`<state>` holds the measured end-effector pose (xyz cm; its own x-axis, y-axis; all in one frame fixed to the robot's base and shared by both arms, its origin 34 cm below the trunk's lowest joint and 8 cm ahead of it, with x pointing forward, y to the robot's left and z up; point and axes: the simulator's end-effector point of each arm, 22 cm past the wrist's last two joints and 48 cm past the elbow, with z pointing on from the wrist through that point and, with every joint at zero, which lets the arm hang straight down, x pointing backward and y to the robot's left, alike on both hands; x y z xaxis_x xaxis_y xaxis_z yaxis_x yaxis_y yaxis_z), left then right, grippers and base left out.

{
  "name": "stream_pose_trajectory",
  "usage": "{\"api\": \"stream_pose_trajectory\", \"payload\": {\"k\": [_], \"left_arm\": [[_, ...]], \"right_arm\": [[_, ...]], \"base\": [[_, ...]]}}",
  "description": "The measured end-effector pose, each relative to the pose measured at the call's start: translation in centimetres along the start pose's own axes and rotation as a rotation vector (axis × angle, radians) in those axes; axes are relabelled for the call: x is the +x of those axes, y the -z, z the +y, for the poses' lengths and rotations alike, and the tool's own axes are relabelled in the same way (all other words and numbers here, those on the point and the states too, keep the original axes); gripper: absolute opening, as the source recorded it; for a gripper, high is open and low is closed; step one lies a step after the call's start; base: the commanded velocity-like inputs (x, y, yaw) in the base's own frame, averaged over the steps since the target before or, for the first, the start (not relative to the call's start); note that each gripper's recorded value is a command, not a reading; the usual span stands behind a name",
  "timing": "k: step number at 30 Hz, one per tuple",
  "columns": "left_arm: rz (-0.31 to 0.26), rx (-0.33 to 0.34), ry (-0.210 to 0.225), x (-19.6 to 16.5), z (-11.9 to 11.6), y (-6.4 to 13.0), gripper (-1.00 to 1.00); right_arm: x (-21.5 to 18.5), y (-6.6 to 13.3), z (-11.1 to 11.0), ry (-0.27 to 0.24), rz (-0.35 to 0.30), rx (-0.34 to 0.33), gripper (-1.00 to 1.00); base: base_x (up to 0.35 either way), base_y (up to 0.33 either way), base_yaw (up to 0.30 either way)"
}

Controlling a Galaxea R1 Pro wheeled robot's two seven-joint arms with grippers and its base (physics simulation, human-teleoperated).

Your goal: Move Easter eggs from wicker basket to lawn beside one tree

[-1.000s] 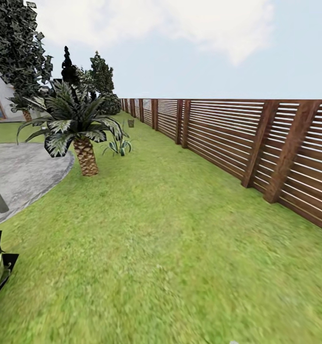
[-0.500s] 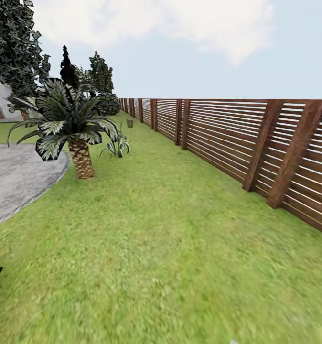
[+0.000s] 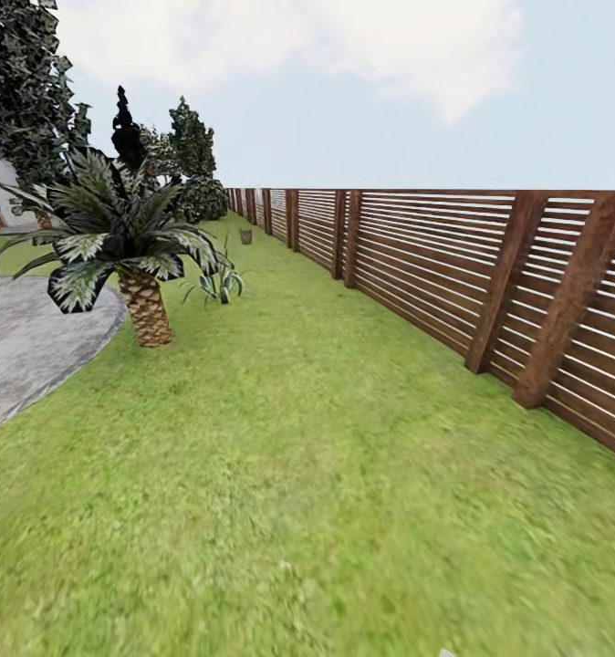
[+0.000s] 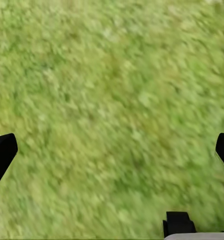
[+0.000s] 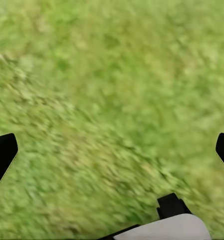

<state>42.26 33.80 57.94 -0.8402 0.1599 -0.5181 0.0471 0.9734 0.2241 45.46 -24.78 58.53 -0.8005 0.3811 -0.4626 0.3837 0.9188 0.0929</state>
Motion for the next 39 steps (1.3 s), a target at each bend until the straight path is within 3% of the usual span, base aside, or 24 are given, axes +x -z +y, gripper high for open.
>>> {"api": "stream_pose_trajectory", "payload": {"k": [16,39], "left_arm": [[0.0,0.0,0.0,0.0,0.0,0.0,1.0],[0.0,0.0,0.0,0.0,0.0,0.0,1.0]], "right_arm": [[-0.03,0.0,0.01,0.0,0.0,0.0,1.0],[0.05,0.01,0.1,0.004,0.0,-0.002,1.0]], "base": [[0.323,-0.115,0.087],[0.323,-0.148,0.002]]}}
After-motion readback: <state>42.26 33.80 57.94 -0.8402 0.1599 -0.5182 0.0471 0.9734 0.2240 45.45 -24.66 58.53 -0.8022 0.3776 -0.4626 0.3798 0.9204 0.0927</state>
